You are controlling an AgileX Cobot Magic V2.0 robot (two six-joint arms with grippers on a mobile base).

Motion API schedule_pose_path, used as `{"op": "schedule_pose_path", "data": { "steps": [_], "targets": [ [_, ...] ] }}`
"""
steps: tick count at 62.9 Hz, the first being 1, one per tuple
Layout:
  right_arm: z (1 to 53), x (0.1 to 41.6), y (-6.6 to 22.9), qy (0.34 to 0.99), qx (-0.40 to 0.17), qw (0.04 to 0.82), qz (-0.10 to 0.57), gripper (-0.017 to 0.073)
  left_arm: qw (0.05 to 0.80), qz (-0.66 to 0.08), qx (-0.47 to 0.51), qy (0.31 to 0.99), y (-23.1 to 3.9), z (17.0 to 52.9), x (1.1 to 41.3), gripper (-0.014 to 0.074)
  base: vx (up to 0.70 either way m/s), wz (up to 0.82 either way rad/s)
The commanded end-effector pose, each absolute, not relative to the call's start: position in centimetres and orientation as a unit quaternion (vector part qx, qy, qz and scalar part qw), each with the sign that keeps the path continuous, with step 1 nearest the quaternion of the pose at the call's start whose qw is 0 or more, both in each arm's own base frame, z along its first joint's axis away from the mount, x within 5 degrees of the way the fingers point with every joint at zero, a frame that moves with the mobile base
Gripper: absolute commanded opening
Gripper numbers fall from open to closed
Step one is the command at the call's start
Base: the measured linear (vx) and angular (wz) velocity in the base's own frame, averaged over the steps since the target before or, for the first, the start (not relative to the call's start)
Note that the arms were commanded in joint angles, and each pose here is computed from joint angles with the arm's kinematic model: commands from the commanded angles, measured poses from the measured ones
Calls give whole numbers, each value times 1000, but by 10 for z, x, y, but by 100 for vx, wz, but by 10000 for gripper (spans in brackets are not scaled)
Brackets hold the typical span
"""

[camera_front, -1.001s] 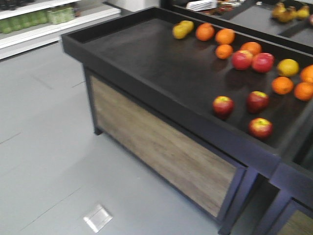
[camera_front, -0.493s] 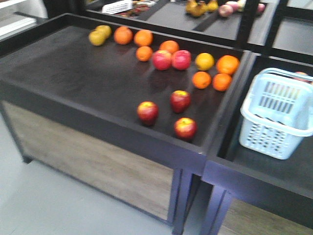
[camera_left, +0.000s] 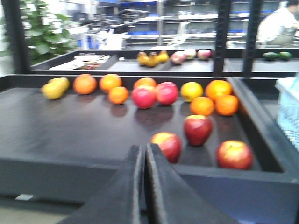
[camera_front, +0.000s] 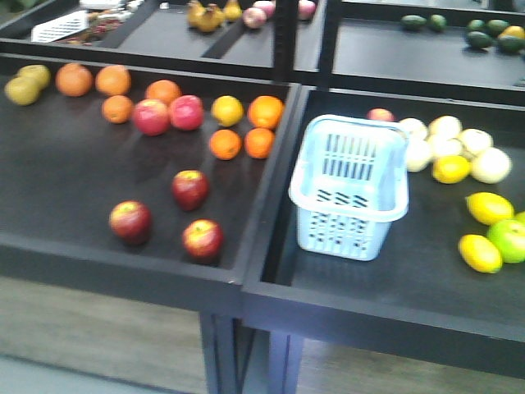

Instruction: Pick three apples into basket with both arms

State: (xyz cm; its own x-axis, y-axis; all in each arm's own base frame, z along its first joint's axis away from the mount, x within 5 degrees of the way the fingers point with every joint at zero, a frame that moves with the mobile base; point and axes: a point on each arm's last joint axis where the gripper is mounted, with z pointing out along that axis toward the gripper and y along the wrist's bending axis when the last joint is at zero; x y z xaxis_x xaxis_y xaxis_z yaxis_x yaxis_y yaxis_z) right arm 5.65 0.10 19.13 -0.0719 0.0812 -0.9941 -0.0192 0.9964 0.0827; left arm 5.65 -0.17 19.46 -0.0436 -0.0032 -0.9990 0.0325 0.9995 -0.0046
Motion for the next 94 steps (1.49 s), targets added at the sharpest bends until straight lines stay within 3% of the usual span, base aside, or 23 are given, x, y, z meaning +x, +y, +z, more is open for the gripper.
{"op": "schedule_pose_path", "data": {
  "steps": [1,49,94],
  "targets": [
    [195,56,1,704,17,709,34,-7,722,-20,6,692,-2,201,56,-6,10,-37],
    [195,56,1,704,17,709,34,-7,722,-20,6,692,-2,201,56,-6,10,-25],
    [195,56,1,704,17,709,34,-7,722,-20,6,692,-2,201,56,-6,7,-2]
  ]
}}
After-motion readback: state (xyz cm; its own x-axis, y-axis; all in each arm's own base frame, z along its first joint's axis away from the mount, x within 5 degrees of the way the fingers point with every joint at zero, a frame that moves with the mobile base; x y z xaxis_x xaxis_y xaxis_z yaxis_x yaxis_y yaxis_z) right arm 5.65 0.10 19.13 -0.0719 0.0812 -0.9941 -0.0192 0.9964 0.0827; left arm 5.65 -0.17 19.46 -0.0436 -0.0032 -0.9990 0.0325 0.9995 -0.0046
